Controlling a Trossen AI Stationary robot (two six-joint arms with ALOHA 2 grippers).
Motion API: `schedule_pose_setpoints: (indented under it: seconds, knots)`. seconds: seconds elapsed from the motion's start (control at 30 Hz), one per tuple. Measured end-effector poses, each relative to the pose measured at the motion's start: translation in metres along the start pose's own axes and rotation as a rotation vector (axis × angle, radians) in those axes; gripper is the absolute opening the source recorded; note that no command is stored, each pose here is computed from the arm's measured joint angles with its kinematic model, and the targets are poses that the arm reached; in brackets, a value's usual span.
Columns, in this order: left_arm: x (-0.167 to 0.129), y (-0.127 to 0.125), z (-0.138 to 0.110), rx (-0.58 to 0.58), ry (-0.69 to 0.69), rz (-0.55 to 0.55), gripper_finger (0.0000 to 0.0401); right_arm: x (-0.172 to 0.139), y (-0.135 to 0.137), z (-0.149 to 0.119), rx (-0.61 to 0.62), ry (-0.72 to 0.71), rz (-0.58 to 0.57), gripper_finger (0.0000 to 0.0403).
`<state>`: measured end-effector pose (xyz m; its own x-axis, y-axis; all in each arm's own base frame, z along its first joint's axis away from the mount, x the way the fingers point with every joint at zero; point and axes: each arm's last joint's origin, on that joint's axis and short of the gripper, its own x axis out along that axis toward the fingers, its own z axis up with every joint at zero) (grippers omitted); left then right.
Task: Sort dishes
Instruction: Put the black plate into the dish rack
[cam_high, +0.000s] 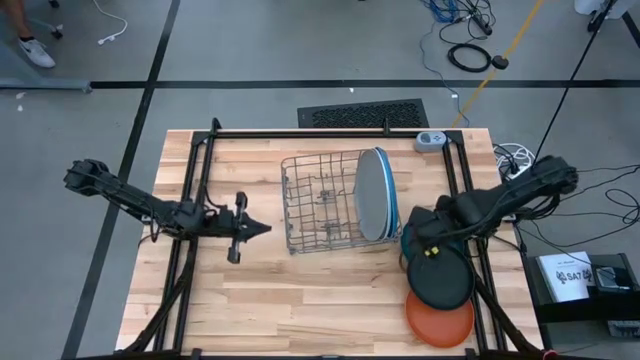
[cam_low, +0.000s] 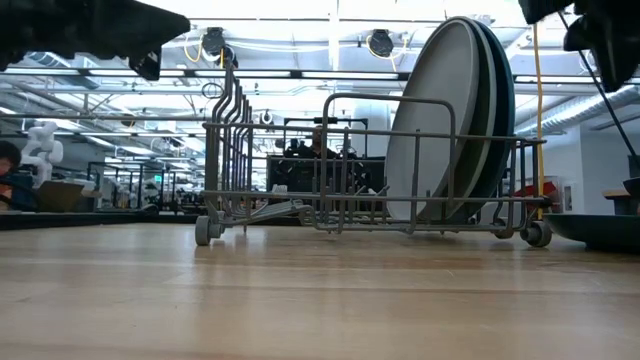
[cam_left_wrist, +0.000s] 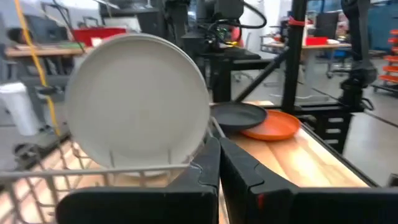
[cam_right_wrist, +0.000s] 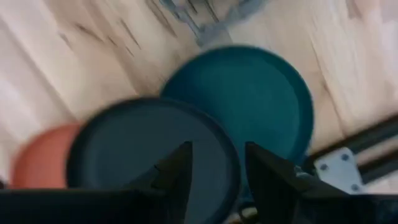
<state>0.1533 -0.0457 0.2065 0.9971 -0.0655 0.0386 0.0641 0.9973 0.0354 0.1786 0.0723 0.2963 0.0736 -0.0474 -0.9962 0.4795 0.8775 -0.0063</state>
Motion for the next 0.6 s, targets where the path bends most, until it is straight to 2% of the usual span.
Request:
schedule_pose_setpoints:
  seconds: [0.07,0.2,0.33,0.4,0.6]
  knots:
    - [0.0,-0.002,-0.002,-0.011,0.018,-0.018,0.0008,0.005,0.005,0.001,-0.023,0.009,-0.033,0.0142]
    - [0.0,-0.008,-0.004,-0.039,0.027,-0.061,0.0008,0.013,0.018,0.008,-0.047,-0.066,-0.05,0.0142]
    - [-0.001,-0.014,-0.004,-0.054,0.029,-0.098,0.0008,0.023,0.026,0.007,-0.051,-0.042,-0.052,0.0142]
    - [-0.001,-0.016,-0.004,-0.055,0.027,-0.104,0.0008,0.033,0.03,0.004,-0.036,-0.011,-0.008,0.0142]
    - [-0.002,-0.018,-0.003,-0.084,0.026,-0.109,0.0008,0.068,0.051,-0.008,0.077,0.069,0.235,0.0142]
